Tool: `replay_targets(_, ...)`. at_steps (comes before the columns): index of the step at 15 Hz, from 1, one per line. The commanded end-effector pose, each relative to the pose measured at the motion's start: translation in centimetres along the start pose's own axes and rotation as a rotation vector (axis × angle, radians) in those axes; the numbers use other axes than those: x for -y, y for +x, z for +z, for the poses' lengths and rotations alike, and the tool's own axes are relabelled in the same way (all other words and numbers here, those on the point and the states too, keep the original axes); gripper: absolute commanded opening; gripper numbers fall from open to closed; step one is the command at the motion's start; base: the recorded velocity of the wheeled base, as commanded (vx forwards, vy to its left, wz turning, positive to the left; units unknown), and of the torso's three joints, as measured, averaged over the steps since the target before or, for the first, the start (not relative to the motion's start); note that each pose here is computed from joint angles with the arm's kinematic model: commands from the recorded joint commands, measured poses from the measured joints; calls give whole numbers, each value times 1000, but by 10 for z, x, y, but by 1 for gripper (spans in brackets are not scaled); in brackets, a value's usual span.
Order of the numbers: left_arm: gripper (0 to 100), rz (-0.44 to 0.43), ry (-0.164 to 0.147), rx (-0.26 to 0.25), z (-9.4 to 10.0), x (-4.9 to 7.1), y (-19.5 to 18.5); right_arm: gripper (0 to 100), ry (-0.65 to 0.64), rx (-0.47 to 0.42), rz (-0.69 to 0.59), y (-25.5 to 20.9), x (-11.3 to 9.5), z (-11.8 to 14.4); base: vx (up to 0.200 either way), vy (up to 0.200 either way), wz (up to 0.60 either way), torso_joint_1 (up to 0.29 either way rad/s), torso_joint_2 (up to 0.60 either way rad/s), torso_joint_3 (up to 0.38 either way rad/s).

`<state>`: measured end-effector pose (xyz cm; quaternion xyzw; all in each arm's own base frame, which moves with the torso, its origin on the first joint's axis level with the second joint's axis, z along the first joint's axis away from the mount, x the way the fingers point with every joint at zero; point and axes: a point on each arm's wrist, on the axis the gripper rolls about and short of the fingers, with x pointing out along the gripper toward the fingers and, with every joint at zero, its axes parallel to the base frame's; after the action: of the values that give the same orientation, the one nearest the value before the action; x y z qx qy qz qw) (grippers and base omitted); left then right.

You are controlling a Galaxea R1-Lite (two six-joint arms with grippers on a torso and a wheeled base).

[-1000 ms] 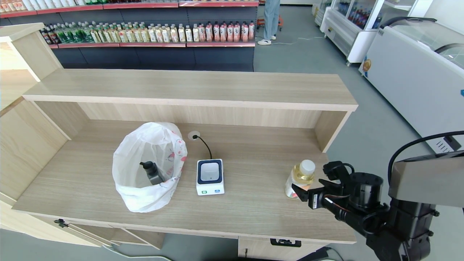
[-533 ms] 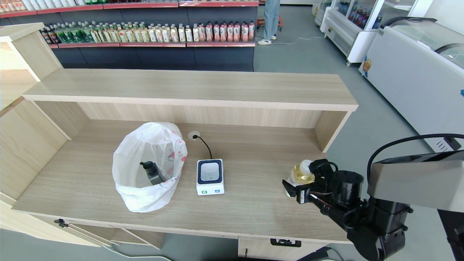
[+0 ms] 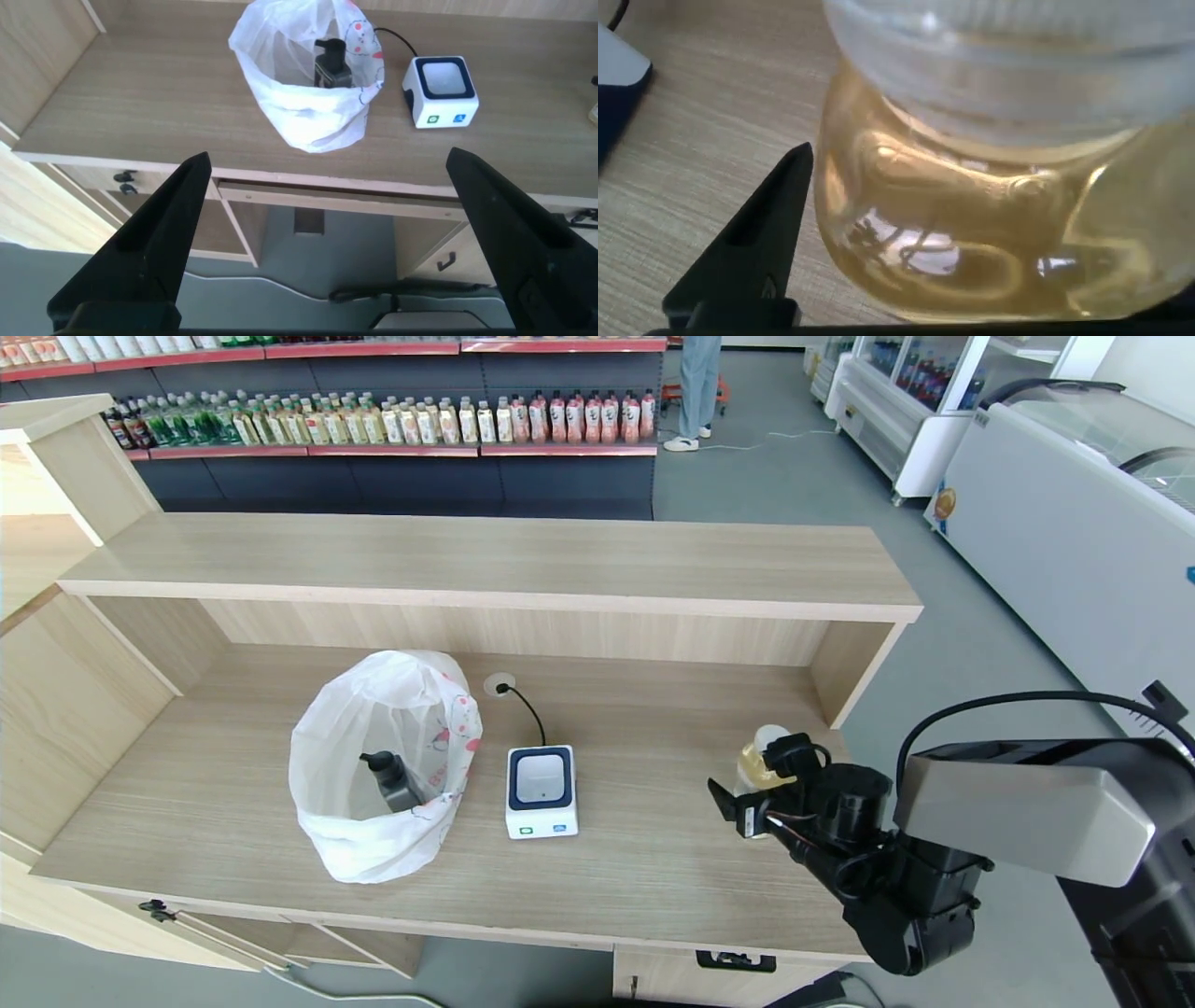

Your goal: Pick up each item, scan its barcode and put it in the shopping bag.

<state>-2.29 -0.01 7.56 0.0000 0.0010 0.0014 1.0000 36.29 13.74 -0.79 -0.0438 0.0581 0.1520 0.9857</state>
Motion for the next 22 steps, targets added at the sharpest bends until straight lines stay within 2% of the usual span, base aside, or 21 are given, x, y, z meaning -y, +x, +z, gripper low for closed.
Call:
replay_targets(1,100,0,0,0,0,0,0,0,-3,8,4,5,-2,-3,0,0,0,0,0,0)
replay_targets(8,100,0,0,0,0,0,0,0,-76,-2,3,-1,3,0,0,0,0,0,0,0)
replay_targets(10,100,0,0,0,0,0,0,0,-65,43,35,-2,5,15,0,0,0,0,0,0)
replay_targets(11,100,0,0,0,0,0,0,0,-28,118,40,-7,9,48,0,0,0,0,0,0)
replay_targets(14,100,0,0,0,0,0,0,0,185,96,191,-42,16,122,0,0,0,0,0,0)
replay_targets(15,100,0,0,0,0,0,0,0,238,85,265,-55,16,141,0,0,0,0,0,0)
replay_targets(16,100,0,0,0,0,0,0,0,259,82,311,-62,16,148,0,0,0,0,0,0)
replay_targets(17,100,0,0,0,0,0,0,0,315,38,475,-88,15,167,0,0,0,0,0,0)
replay_targets(20,100,0,0,0,0,0,0,0,339,-51,713,-123,2,174,0,0,0,0,0,0)
replay_targets(22,100,0,0,0,0,0,0,0,331,-64,770,-127,-14,173,0,0,0,0,0,0)
